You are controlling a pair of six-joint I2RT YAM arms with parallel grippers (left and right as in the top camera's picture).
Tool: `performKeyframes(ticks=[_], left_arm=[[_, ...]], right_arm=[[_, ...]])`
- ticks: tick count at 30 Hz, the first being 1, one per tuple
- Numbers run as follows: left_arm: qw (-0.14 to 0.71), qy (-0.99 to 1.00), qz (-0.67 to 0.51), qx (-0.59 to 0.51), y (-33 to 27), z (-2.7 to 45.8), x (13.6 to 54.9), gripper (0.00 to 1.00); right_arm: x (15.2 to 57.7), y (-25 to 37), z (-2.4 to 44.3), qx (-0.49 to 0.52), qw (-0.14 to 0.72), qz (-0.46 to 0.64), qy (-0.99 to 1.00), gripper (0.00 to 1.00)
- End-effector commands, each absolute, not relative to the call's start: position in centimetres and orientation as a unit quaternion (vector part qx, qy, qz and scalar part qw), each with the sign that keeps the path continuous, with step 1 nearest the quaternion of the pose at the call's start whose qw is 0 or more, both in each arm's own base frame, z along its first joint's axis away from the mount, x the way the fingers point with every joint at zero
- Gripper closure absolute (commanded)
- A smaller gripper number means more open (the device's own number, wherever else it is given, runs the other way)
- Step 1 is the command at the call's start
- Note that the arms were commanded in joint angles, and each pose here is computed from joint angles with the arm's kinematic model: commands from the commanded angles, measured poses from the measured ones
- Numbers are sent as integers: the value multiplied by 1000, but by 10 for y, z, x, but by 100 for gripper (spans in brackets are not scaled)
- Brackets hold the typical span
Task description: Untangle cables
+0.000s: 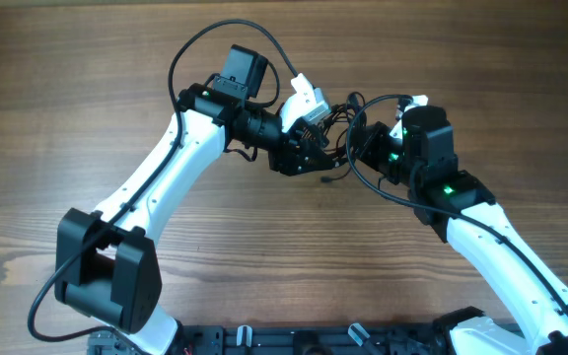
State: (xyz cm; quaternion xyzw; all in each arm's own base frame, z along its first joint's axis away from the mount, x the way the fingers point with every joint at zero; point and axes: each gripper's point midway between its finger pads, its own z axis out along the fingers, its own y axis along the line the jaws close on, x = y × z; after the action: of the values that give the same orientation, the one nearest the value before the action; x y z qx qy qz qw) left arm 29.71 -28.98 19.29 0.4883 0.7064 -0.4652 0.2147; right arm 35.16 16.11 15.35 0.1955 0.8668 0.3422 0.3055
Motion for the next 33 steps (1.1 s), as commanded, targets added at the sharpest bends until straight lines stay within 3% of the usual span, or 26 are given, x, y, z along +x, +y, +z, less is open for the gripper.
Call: performKeyframes(ticks=[1,9,19,24,33], left_arm=[[211,699,-478,488,-293,181,302,44],[195,742,-453,453,-296,146,327,44],[232,746,-456,427,-306,156,350,44],[235,746,-457,425,-306,157,352,53],[239,773,-420,411,-301,147,363,56]], right_arm=[[350,170,167,179,305,372,858,96],[351,179,177,161,309,397,849,95],[348,186,181,138,304,412,848,95],[347,186,181,136,303,413,848,95],[344,191,183,126,295,425,846,96]])
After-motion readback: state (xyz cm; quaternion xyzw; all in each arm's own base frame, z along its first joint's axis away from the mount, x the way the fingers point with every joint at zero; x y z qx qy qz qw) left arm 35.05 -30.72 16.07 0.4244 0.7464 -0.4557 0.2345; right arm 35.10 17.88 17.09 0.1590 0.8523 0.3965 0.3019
